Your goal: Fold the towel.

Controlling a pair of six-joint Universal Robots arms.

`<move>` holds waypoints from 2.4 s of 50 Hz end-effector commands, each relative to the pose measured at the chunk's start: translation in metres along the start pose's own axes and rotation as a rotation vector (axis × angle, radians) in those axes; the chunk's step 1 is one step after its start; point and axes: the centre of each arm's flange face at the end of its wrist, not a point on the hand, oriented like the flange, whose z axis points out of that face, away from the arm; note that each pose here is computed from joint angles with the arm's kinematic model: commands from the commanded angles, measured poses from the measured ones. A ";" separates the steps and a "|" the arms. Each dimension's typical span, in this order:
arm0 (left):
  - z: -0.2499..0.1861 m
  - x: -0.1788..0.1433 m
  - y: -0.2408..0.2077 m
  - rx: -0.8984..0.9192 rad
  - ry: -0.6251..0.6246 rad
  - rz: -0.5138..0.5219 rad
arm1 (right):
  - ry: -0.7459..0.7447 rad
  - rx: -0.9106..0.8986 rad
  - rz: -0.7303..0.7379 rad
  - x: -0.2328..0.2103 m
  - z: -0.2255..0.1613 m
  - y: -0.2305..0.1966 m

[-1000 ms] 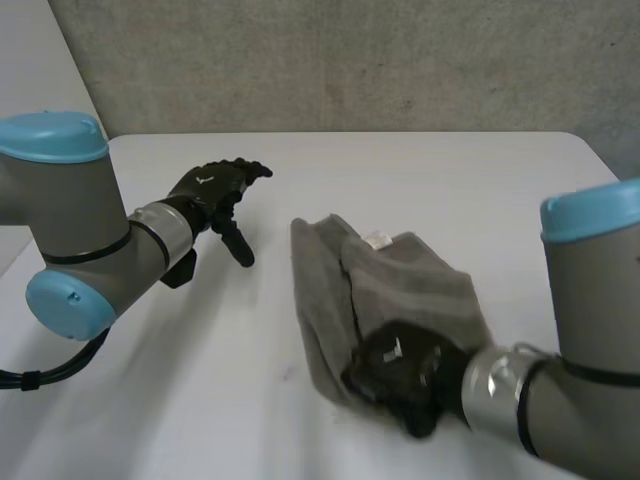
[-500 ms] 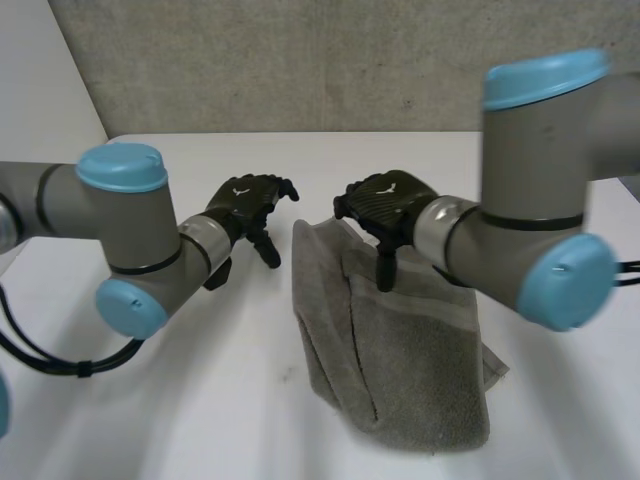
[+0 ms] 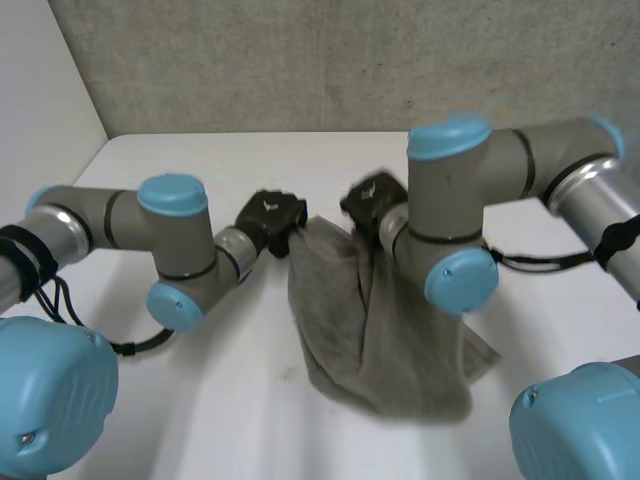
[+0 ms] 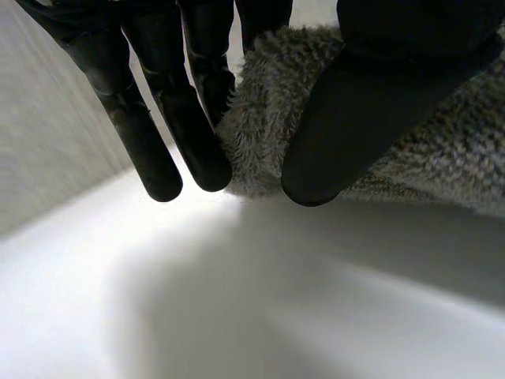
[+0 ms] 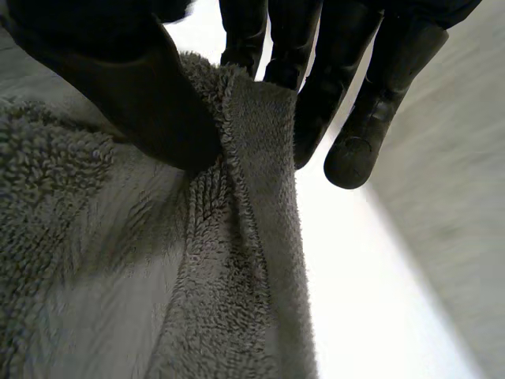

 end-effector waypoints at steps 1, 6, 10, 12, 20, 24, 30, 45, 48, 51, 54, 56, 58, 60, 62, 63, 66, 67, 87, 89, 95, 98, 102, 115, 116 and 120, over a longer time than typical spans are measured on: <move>-0.010 -0.033 -0.116 0.292 -0.173 -0.001 | 0.298 0.350 0.051 0.082 -0.018 -0.085; -0.044 -0.055 -0.199 0.538 -0.296 -0.142 | 0.522 0.607 0.231 0.164 -0.057 -0.129; -0.071 -0.057 -0.223 0.583 -0.318 -0.214 | 0.505 0.634 0.314 0.190 -0.072 -0.124; -0.074 -0.053 -0.215 0.544 -0.316 -0.218 | 0.443 0.585 0.293 0.182 -0.069 -0.114; -0.095 -0.024 -0.112 0.126 -0.291 -0.242 | 0.031 0.104 0.126 0.106 -0.055 -0.002; -0.109 -0.007 -0.063 -0.052 -0.265 -0.251 | -0.155 -0.183 0.013 0.069 -0.068 0.069; -0.145 0.045 -0.004 -0.278 -0.108 -0.260 | -0.239 -0.338 0.055 0.056 -0.092 0.111; -0.214 0.080 -0.012 -0.315 -0.012 -0.210 | -0.188 -0.438 0.054 0.095 -0.169 0.119; -0.225 0.080 -0.018 -0.295 -0.009 -0.177 | -0.267 -0.497 0.038 0.098 -0.188 0.122; -0.229 0.080 -0.019 -0.292 -0.006 -0.156 | -0.332 -0.520 0.041 0.104 -0.198 0.121; -0.237 0.081 -0.020 -0.286 -0.005 -0.122 | -0.290 -0.420 0.079 0.116 -0.191 0.108; -0.243 0.081 -0.020 -0.285 -0.003 -0.097 | -0.251 -0.364 0.144 0.124 -0.186 0.100; -0.245 0.080 -0.020 -0.284 -0.007 -0.090 | -0.212 -0.314 0.233 0.132 -0.182 0.092; -0.246 0.080 -0.020 -0.283 -0.010 -0.086 | -0.181 -0.264 0.309 0.141 -0.176 0.087; -0.247 0.079 -0.021 -0.280 -0.013 -0.087 | -0.161 -0.203 0.435 0.149 -0.161 0.087; -0.248 0.078 -0.023 -0.270 -0.016 -0.086 | -0.160 -0.203 0.436 0.149 -0.161 0.087; -0.251 0.076 -0.033 -0.231 -0.026 -0.085 | -0.163 -0.187 0.512 0.147 -0.144 0.089; -0.252 0.074 -0.039 -0.204 -0.033 -0.084 | -0.198 -0.164 0.525 0.134 -0.135 0.078; -0.254 0.042 -0.081 -0.030 -0.142 -0.085 | -0.352 -0.174 0.534 0.015 -0.038 0.063; -0.251 0.038 -0.084 -0.020 -0.158 -0.086 | -0.351 -0.190 0.527 0.014 -0.035 0.064; -0.228 0.007 -0.112 0.094 -0.241 -0.077 | -0.124 -0.012 0.449 0.073 -0.022 0.012; -0.201 -0.007 -0.137 0.200 -0.259 -0.057 | 0.087 0.195 0.387 0.123 -0.024 -0.029; -0.165 -0.031 -0.201 0.436 -0.299 -0.021 | 0.273 0.441 0.348 0.166 -0.038 -0.076; -0.137 -0.061 -0.255 0.701 -0.431 -0.012 | 0.096 0.490 0.206 0.142 -0.065 -0.089; -0.132 -0.058 -0.235 0.637 -0.433 -0.020 | 0.095 0.489 0.206 0.142 -0.065 -0.089; -0.126 -0.049 -0.182 0.474 -0.412 -0.035 | -0.094 0.270 0.118 0.089 -0.062 -0.035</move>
